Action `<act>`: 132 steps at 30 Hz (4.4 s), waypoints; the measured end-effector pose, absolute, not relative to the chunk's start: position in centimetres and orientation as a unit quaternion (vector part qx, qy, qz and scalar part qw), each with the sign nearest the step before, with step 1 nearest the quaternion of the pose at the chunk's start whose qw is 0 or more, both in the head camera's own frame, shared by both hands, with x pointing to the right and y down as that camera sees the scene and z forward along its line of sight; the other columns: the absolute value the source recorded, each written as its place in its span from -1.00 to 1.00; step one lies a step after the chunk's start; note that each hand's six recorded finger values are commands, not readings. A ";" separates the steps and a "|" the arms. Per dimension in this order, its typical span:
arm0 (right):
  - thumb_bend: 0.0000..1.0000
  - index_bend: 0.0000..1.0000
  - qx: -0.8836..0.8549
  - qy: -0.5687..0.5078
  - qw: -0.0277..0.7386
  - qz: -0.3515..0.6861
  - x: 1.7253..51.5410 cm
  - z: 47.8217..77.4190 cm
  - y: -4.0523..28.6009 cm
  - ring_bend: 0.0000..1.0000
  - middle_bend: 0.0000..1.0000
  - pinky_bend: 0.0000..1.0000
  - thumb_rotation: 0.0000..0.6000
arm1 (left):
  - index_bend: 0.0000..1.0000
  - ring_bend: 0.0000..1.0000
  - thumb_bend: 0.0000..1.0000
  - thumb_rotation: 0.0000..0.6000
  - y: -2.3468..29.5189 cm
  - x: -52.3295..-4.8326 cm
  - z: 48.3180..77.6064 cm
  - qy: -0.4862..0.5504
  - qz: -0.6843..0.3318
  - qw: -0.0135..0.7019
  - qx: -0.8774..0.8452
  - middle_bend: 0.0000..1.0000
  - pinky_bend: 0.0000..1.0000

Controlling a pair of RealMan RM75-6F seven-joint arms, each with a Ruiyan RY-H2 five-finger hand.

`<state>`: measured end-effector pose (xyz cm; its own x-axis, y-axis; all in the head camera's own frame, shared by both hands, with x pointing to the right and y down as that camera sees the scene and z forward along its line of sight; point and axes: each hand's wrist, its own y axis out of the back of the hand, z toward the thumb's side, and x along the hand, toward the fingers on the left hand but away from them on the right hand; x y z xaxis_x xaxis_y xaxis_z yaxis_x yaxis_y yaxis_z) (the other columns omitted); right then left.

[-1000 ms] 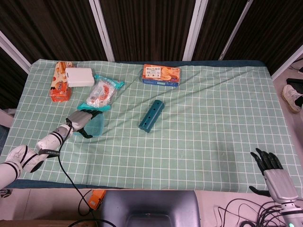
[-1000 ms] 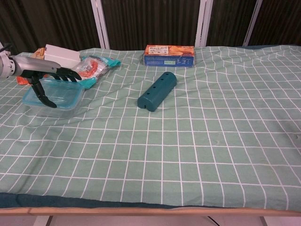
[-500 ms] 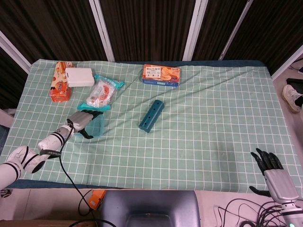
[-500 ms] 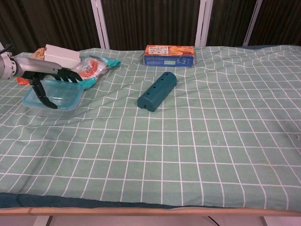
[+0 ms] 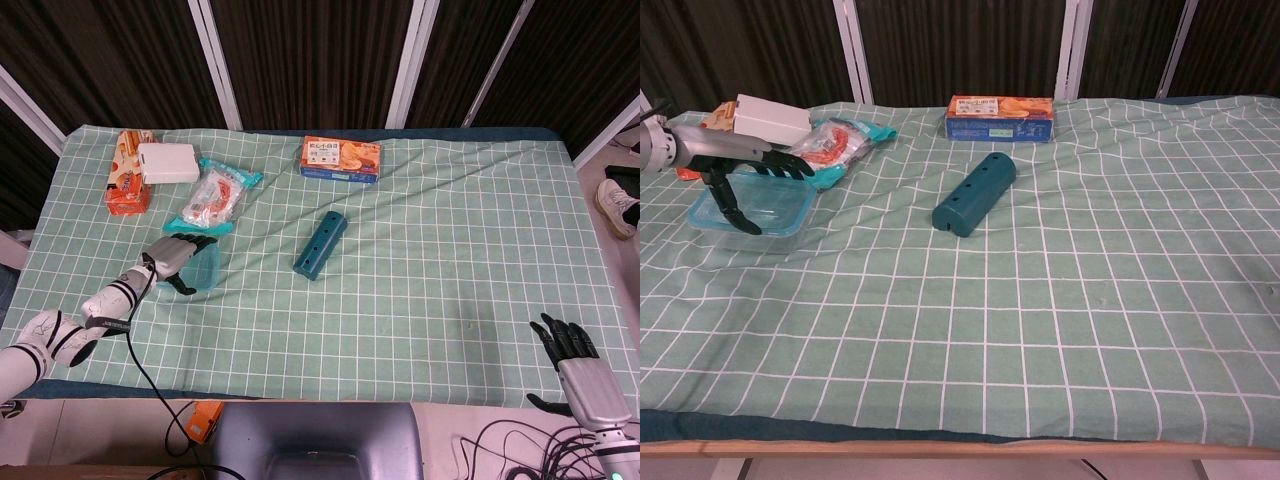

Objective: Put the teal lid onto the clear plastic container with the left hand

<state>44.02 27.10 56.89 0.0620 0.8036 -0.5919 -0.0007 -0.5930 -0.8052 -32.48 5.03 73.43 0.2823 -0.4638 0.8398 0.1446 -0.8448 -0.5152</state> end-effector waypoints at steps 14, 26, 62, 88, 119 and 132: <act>-0.78 -1.00 -0.650 -0.307 0.328 0.613 44.0 57.1 27.1 -1.00 -1.00 -1.00 1.00 | -1.00 -0.56 -0.50 1.00 5.3 -33.2 73.7 0.115 -0.595 0.237 -0.759 -0.47 -0.65; -0.77 -1.00 -0.651 -0.307 0.327 0.612 44.0 57.1 27.1 -1.00 -1.00 -1.00 1.00 | -1.00 -1.00 -0.56 1.00 5.1 -33.8 73.6 0.131 -0.597 0.215 -0.762 -1.00 -1.00; -0.77 -1.00 -0.651 -0.308 0.328 0.611 44.0 56.9 27.1 -1.00 -1.00 -1.00 1.00 | -1.00 -1.00 -0.57 1.00 4.8 -33.7 72.8 0.145 -0.581 0.244 -0.763 -1.00 -1.00; -0.77 -1.00 -0.665 -0.303 0.335 0.595 43.3 56.4 27.7 -1.00 -1.00 -1.00 1.00 | -1.00 -1.00 -0.58 1.00 7.4 -35.9 70.5 0.163 -0.581 0.319 -0.731 -0.67 -1.00; -0.77 -1.00 -0.662 -0.300 0.333 0.600 43.4 56.7 27.5 -1.00 -1.00 -1.00 1.00 | -1.00 -1.00 -0.58 1.00 8.5 -37.7 72.7 0.138 -0.620 0.284 -0.719 -0.57 -1.00; -0.77 -1.00 -0.663 -0.302 0.335 0.597 43.4 56.5 27.6 -1.00 -1.00 -1.00 1.00 | -1.00 -1.00 -0.56 1.00 7.5 -36.2 69.7 0.179 -0.573 0.329 -0.729 -0.68 -1.00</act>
<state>43.36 27.60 56.48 0.1039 0.8006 -0.5902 0.0005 -0.5934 -0.8049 -36.23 7.50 69.70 0.2798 -0.6382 0.7172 0.1156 -0.7192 -0.6851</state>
